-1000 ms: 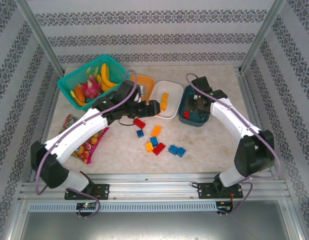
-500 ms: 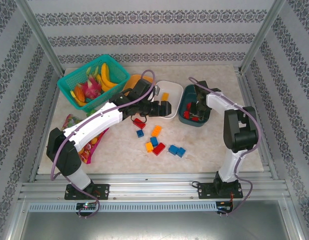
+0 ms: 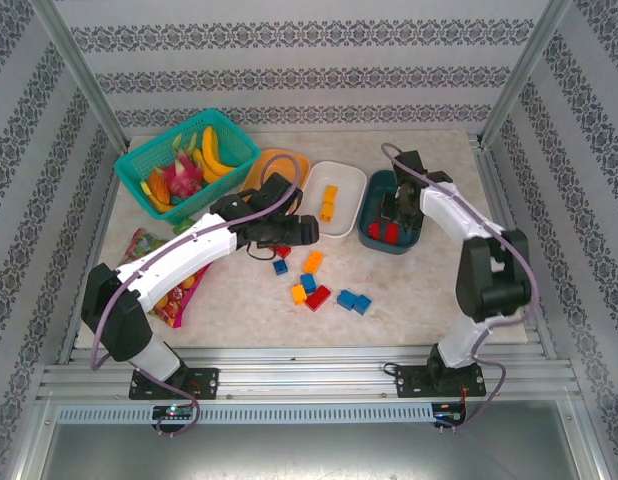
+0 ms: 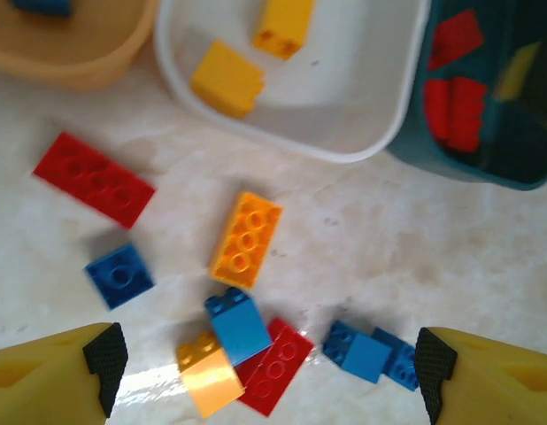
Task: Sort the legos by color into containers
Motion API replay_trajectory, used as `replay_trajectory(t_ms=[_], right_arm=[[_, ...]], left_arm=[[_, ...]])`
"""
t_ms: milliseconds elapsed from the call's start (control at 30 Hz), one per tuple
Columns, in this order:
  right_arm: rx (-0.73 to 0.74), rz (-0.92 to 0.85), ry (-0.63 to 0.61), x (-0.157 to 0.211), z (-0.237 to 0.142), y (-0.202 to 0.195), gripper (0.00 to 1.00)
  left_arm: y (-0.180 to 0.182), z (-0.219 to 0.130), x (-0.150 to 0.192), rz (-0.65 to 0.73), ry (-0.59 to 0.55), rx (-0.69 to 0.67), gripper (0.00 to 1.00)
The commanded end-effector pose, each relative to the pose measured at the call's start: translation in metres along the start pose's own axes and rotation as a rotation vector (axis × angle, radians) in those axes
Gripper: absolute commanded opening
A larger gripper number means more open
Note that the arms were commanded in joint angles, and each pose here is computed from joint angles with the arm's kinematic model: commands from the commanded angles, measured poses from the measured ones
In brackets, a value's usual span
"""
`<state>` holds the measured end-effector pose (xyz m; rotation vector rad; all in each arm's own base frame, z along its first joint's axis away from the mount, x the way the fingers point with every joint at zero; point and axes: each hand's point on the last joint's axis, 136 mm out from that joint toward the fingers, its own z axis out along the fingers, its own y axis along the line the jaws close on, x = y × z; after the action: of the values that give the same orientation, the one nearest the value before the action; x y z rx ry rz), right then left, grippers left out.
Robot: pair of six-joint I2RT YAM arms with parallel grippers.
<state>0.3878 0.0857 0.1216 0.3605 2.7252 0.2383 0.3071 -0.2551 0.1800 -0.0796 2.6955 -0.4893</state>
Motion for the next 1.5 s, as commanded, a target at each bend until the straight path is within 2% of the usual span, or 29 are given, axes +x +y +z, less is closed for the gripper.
replay_trajectory(t_ms=[0, 100, 167, 267, 400, 500, 767, 1067, 1167, 1300, 1467], right_arm=[[-0.175, -0.126, -0.198, -0.003, -0.069, 0.046, 0.61], [-0.48, -0.241, -0.286, 0.031, -0.112, 0.095, 0.64], [-0.644, -0.272, -0.322, 0.057, -0.131, 0.112, 0.7], [-0.764, -0.282, -0.284, 0.099, -0.138, 0.116, 0.72], [-0.779, -0.274, -0.219, 0.14, -0.133, 0.104, 0.72], [-0.77, -0.254, -0.21, 0.152, -0.133, 0.093, 0.72], [-0.744, -0.243, -0.203, 0.156, -0.134, 0.085, 0.72], [-0.736, -0.245, -0.18, 0.154, -0.128, 0.09, 0.72], [-0.734, -0.244, -0.173, 0.154, -0.125, 0.091, 0.72], [-0.738, -0.25, -0.175, 0.151, -0.127, 0.094, 0.72], [-0.746, -0.272, -0.195, 0.143, -0.138, 0.101, 0.72]], left_arm=[[0.033, 0.009, 0.021, -0.097, 0.057, -0.127, 0.86], [0.049, 0.027, 0.031, -0.172, 0.102, -0.173, 0.85], [0.054, 0.039, 0.035, -0.204, 0.129, -0.183, 0.83], [0.059, 0.055, 0.039, -0.225, 0.157, -0.202, 0.81], [0.065, 0.071, 0.043, -0.237, 0.183, -0.23, 0.78], [0.074, 0.085, 0.047, -0.244, 0.214, -0.262, 0.77], [0.083, 0.112, 0.048, -0.227, 0.246, -0.297, 0.69], [0.09, 0.124, 0.047, -0.192, 0.243, -0.327, 0.48], [0.093, 0.122, 0.046, -0.182, 0.235, -0.341, 0.45], [0.094, 0.113, 0.041, -0.164, 0.205, -0.345, 0.36], [0.09, 0.075, 0.023, -0.138, 0.146, -0.357, 0.35]])
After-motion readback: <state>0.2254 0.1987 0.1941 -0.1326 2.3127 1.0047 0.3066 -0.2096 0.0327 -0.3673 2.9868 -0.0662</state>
